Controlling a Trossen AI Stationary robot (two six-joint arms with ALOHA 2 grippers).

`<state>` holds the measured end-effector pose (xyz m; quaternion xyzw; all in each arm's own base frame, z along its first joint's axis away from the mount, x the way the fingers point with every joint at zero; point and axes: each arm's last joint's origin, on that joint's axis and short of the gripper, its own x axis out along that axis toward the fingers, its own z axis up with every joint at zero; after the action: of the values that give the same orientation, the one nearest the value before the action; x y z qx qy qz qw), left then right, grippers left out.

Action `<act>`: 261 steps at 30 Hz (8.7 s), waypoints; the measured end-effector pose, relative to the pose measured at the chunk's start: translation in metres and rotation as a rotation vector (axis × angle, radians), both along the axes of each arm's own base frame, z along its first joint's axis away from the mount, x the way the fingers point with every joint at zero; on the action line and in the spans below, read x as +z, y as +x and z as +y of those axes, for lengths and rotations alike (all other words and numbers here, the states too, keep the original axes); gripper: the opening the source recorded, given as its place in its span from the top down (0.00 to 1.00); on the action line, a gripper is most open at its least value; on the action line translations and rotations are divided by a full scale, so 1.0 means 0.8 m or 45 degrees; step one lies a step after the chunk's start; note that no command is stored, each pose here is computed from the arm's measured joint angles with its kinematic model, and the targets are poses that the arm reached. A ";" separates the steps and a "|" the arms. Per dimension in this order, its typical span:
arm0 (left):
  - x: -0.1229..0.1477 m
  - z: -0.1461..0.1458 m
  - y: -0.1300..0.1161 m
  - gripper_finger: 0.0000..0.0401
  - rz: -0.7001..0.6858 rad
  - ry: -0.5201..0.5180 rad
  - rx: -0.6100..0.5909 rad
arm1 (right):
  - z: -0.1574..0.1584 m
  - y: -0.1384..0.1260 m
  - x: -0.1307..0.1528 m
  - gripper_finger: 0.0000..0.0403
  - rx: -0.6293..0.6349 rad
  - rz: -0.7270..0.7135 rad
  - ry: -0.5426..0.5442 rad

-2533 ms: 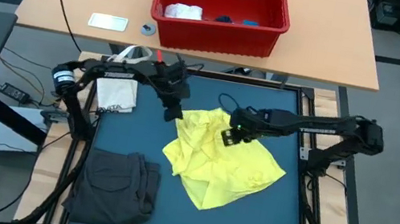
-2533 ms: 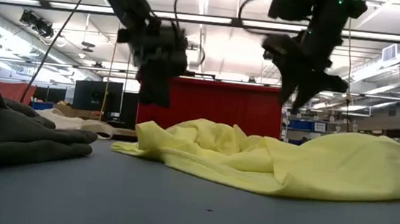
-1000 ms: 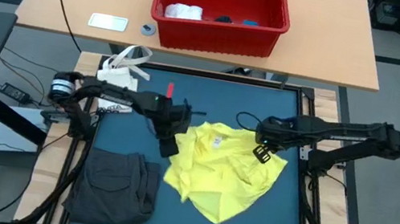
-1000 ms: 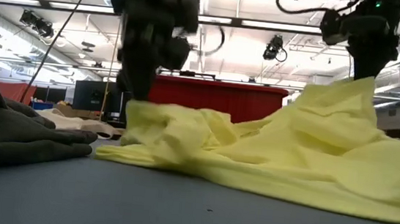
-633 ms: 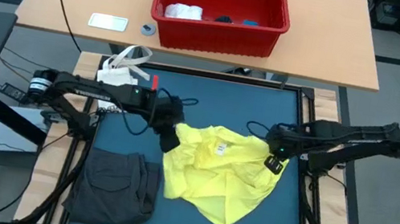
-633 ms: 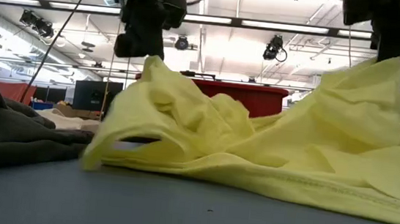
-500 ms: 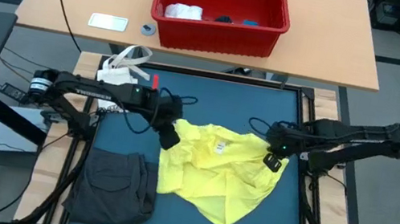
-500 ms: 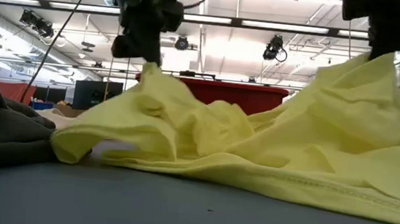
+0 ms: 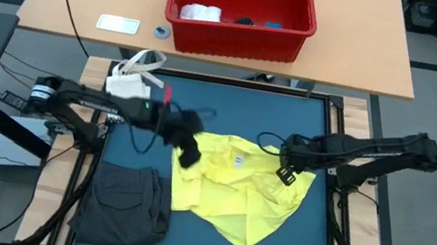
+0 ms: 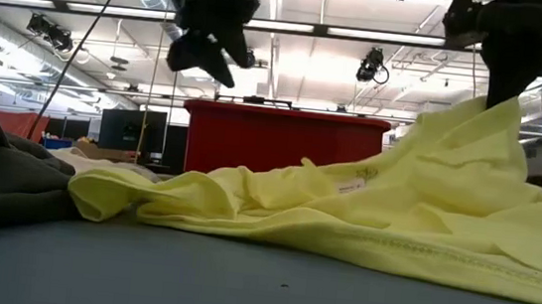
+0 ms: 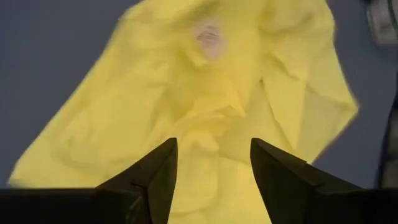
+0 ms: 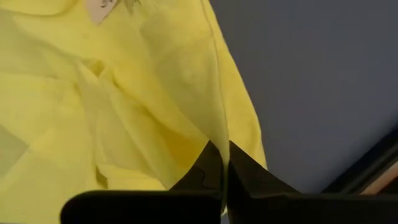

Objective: Fold laundry
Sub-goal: Fold the yellow shirt

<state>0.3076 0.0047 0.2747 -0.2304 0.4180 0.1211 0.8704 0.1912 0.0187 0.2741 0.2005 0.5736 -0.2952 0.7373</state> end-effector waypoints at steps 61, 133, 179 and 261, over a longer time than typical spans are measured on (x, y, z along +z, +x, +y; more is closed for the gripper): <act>0.136 0.069 -0.179 1.00 -0.184 0.712 0.498 | -0.068 -0.063 0.170 0.98 -0.352 -0.284 -0.520; -0.079 -0.154 0.034 0.52 0.170 -0.160 -0.300 | 0.085 0.005 -0.105 0.98 0.297 0.177 0.419; -0.082 0.143 -0.020 0.52 0.488 0.517 -1.240 | 0.158 0.210 -0.131 0.76 -0.297 -0.555 0.486; -0.073 0.204 0.020 0.88 0.450 0.198 -0.343 | 0.151 0.072 -0.157 0.95 -0.645 -0.070 0.128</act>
<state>0.3239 0.1681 0.2166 -0.0800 0.5803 0.0743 0.8070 0.2491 0.1398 0.1482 0.3819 0.4989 -0.4360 0.6443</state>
